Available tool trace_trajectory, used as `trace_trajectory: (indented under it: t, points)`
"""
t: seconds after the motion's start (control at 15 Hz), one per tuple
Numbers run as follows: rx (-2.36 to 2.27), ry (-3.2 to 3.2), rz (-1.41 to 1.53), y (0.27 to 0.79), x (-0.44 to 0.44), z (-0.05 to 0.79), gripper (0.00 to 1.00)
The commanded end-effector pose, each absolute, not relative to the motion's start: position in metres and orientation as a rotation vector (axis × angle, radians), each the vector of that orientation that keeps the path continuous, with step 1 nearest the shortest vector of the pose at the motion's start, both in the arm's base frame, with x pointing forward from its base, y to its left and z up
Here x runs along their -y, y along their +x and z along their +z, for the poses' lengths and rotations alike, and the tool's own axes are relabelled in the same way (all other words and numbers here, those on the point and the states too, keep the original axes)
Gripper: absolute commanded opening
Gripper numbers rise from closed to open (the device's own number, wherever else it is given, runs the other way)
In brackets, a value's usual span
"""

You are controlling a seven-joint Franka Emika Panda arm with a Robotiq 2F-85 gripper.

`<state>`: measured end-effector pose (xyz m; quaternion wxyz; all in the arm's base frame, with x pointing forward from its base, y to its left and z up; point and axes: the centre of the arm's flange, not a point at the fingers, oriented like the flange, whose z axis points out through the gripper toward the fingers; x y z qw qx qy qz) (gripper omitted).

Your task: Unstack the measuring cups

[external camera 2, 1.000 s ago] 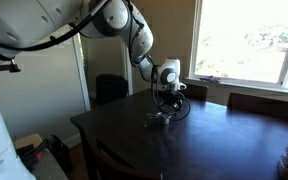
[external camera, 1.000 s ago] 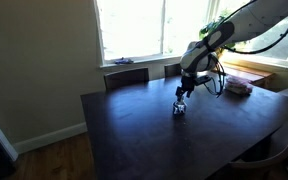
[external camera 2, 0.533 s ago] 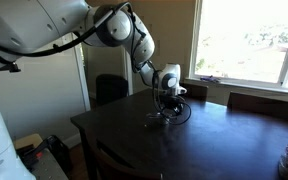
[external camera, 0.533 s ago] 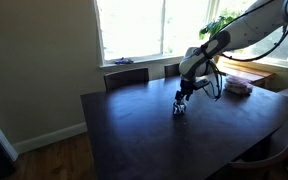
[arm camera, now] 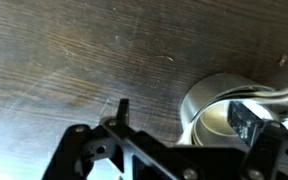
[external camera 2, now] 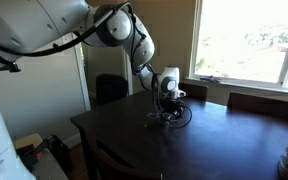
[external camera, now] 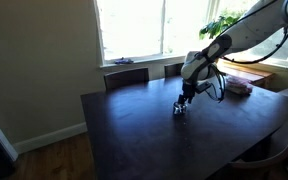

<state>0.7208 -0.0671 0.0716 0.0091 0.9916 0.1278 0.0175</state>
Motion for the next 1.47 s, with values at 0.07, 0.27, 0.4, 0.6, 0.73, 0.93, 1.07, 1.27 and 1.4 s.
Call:
trace_trajectory:
  t: [0.07,0.27,0.4,0.6,0.73,0.93,1.07,1.27,1.4]
  points:
    - [-0.472,3.066,0.066,0.677,0.074,0.084,1.0]
    - [-0.531,3.06,0.061,0.655,0.073,0.086,1.0]
    - [-0.56,3.052,0.072,0.644,0.073,0.087,1.0]
    - [-0.565,3.04,0.13,0.639,0.07,0.091,1.0]
    - [-0.55,3.025,0.205,0.638,0.071,0.096,1.0]
    - [-0.522,3.022,0.31,0.641,0.073,0.11,1.0]
    - [-0.506,3.023,0.344,0.645,0.074,0.117,1.0]
    - [-0.485,3.051,0.341,0.644,0.075,0.129,1.0]
    - [-0.427,3.09,0.335,0.642,0.072,0.138,1.0]
